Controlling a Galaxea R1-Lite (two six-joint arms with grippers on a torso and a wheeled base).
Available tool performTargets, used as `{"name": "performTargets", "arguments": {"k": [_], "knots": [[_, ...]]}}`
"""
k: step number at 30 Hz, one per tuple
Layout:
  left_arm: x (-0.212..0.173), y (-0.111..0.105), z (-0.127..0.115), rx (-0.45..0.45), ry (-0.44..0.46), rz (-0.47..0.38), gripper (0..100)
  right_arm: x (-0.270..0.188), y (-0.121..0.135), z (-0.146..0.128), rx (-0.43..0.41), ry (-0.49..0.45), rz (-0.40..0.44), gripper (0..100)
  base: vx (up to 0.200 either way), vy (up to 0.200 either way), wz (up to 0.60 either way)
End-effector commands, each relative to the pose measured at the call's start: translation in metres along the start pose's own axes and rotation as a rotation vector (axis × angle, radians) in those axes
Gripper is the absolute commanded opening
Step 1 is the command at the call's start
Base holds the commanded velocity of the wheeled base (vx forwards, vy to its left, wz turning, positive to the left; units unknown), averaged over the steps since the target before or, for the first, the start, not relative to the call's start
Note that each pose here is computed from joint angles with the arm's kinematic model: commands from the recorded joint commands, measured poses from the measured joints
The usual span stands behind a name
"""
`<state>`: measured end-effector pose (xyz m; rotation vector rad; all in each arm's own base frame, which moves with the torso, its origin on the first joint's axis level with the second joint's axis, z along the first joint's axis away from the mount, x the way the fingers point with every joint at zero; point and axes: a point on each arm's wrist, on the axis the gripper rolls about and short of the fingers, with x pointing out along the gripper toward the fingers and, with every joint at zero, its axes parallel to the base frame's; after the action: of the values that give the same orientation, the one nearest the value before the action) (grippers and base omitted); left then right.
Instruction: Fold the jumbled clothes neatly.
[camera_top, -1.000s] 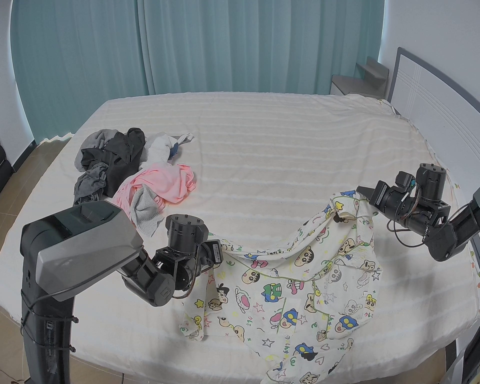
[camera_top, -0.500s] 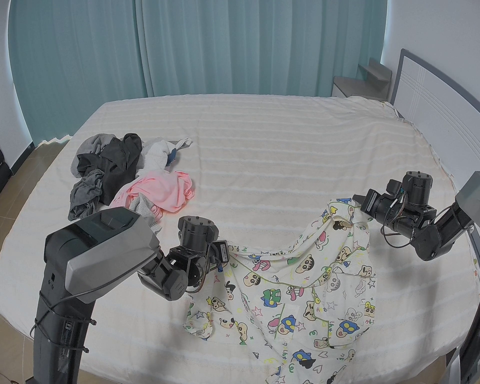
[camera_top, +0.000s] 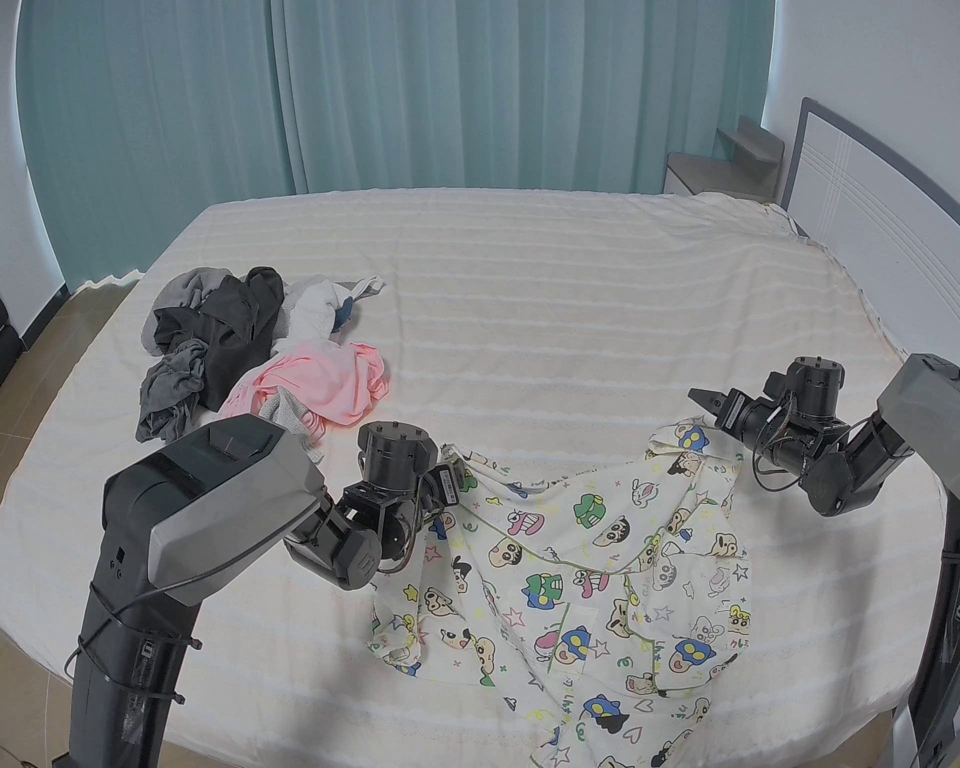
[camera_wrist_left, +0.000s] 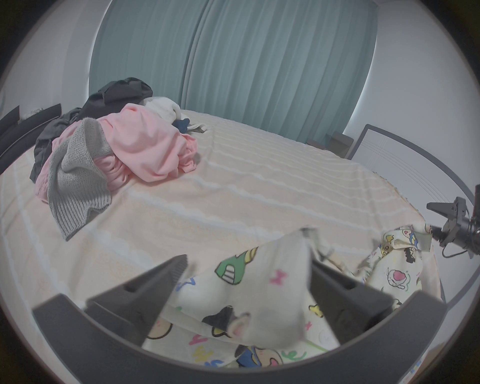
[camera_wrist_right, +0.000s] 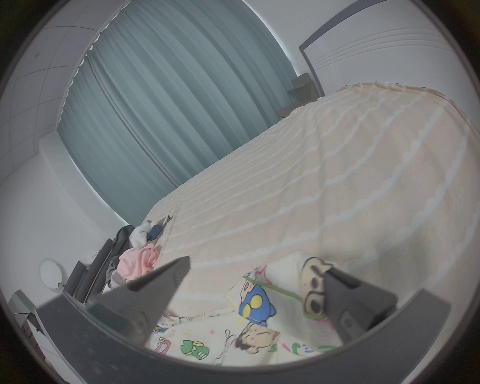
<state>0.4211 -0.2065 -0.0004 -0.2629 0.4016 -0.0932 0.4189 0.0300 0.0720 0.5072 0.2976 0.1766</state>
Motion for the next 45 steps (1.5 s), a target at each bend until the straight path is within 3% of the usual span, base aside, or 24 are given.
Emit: {"name": "performTargets", "arguments": {"k": [1, 8, 14, 19, 23, 24, 27, 30, 36, 45], "knots": [[0.001, 0.001, 0.007, -0.013, -0.039, 0.017, 100, 0.013, -0.017, 0.004, 0.012, -0.038, -0.040, 100, 0.000, 0.000, 0.00], [0.003, 0.009, 0.028, -0.074, -0.215, 0.050, 100, 0.012, -0.034, 0.031, 0.022, -0.163, -0.101, 100, 0.000, 0.000, 0.00], [0.006, 0.022, 0.031, -0.070, -0.225, 0.078, 100, 0.010, -0.043, 0.018, 0.031, -0.144, -0.132, 100, 0.000, 0.000, 0.00], [0.010, 0.040, 0.061, -0.108, -0.309, 0.106, 100, 0.008, -0.051, 0.043, 0.035, -0.281, -0.194, 100, 0.000, 0.000, 0.00], [0.011, 0.050, 0.078, -0.124, -0.352, 0.123, 100, -0.002, -0.051, 0.048, 0.040, -0.289, -0.207, 100, 0.000, 0.000, 0.00], [0.010, 0.057, 0.093, -0.137, -0.390, 0.130, 100, -0.014, -0.047, 0.048, 0.052, -0.274, -0.209, 100, 0.000, 0.000, 0.00], [0.002, 0.058, 0.108, -0.144, -0.410, 0.130, 100, -0.034, -0.036, 0.050, 0.084, -0.255, -0.183, 100, 0.000, 0.000, 0.00], [-0.013, 0.057, 0.105, -0.119, -0.322, 0.122, 100, -0.055, -0.027, 0.047, 0.090, -0.222, -0.162, 100, 0.000, 0.000, 0.00], [-0.041, 0.053, 0.088, -0.053, -0.071, -0.079, 100, -0.093, -0.008, 0.036, 0.094, -0.176, -0.150, 100, 0.000, 0.000, 0.00], [-0.032, 0.042, 0.062, 0.116, 0.071, -0.099, 100, -0.147, 0.037, 0.015, 0.071, -0.103, -0.037, 100, 0.000, 0.000, 0.00]]}}
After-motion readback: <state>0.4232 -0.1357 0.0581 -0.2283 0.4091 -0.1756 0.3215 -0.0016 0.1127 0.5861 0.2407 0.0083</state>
